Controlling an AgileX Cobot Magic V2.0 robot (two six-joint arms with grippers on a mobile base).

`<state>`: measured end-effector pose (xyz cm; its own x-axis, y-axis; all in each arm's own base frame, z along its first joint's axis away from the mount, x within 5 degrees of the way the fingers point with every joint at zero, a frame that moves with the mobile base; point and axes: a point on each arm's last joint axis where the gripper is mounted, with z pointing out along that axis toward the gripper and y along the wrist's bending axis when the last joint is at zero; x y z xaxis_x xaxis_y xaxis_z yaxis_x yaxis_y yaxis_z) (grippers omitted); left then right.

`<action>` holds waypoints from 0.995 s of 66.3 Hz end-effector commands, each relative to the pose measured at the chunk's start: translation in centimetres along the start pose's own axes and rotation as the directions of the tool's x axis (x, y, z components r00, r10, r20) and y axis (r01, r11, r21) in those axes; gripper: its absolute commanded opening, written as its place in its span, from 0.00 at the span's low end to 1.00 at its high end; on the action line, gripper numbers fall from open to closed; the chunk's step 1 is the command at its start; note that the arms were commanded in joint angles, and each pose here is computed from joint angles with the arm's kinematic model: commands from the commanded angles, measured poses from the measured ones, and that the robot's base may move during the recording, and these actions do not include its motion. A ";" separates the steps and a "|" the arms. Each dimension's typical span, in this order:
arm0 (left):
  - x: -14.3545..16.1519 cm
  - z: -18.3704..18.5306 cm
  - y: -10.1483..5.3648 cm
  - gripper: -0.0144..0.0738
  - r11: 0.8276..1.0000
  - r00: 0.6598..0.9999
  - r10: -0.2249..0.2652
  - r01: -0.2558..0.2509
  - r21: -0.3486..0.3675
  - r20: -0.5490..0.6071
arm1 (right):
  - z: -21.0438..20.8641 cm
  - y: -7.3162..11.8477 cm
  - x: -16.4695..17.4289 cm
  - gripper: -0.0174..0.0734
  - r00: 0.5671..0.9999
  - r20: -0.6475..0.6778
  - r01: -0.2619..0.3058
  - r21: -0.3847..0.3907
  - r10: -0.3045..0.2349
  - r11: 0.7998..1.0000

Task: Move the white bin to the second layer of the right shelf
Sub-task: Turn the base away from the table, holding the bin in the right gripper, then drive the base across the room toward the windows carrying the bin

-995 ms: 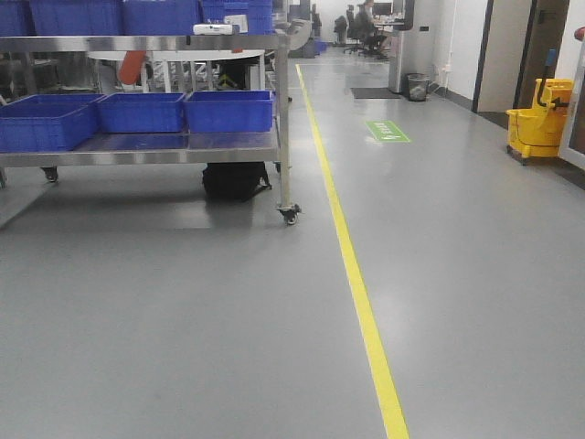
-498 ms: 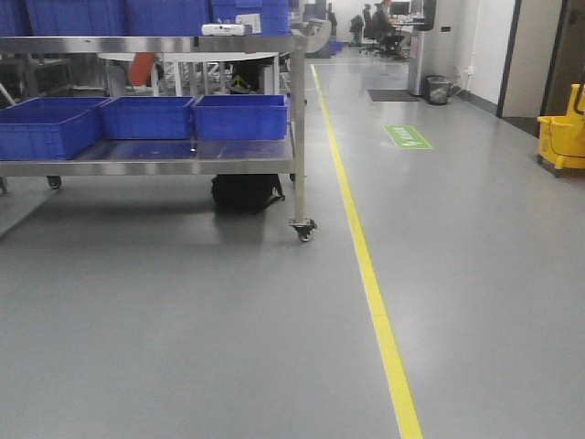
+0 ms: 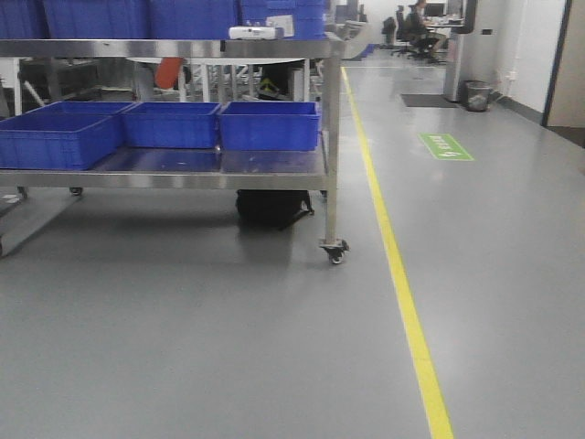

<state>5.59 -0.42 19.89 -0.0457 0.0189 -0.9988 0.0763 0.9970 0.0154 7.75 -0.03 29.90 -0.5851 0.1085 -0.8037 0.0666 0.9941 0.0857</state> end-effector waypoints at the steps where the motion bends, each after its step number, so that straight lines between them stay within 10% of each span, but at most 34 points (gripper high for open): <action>1: 0.4 0.1 0.0 0.26 1.000 0.998 -0.003 0.003 0.003 0.065 | -0.6 0.1 -1.5 0.25 0.993 0.115 0.006 -0.005 -0.005 1.000; 66: 0.4 0.1 0.0 0.26 1.000 0.998 -0.003 0.003 0.003 0.065 | -0.6 0.1 -1.5 0.25 0.993 0.115 0.006 -0.005 -0.005 1.000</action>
<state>5.59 -0.42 19.89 -0.0457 0.0189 -0.9988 0.0763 0.9970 0.0154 7.75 -0.04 29.90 -0.5850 0.1075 -0.8038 0.0669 0.9942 0.0842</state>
